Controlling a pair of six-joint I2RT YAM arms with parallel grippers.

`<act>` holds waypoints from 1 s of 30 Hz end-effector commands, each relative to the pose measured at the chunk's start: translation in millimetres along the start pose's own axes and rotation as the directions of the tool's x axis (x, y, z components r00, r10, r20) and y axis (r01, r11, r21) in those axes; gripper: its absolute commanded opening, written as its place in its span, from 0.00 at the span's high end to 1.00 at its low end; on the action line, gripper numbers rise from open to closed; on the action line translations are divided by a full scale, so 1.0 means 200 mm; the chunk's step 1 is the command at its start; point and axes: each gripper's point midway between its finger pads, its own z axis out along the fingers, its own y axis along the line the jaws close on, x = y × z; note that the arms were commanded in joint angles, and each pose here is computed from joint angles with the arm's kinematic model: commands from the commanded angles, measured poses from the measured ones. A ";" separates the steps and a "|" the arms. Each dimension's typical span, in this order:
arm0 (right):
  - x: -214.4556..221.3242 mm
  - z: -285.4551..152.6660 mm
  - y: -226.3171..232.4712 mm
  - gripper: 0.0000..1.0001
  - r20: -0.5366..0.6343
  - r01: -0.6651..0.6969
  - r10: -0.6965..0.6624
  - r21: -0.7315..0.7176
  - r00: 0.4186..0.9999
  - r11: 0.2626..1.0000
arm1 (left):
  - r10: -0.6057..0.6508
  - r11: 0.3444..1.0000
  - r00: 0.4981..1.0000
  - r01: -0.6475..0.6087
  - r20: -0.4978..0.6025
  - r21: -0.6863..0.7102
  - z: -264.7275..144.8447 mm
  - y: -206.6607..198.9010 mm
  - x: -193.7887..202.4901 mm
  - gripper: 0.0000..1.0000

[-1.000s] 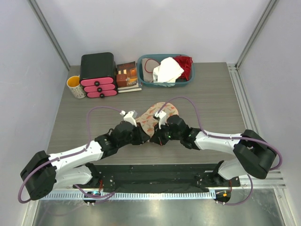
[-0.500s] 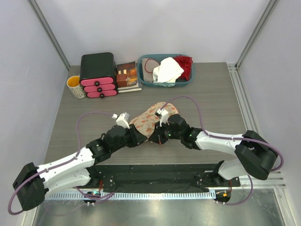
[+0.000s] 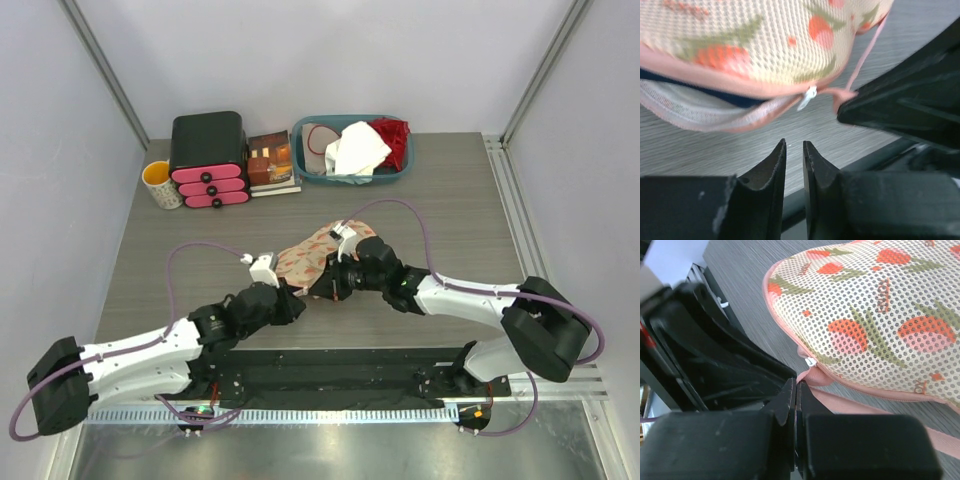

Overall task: Place the bra in the laundry bag and zip it closed
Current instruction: Zip the zipper on the laundry bag.

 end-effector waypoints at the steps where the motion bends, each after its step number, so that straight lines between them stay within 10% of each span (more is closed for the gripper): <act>1: -0.14 -0.01 0.12 0.99 0.059 -0.009 0.013 -0.071 0.998 0.997 | 0.153 0.984 0.976 -0.135 0.154 -0.120 -0.02 0.00 -0.15 0.80; 30: -0.12 -0.01 0.15 0.99 0.055 -0.037 0.044 -0.117 0.998 0.992 | 0.290 0.951 0.946 -0.267 0.149 -0.155 -0.01 -0.09 -0.18 0.75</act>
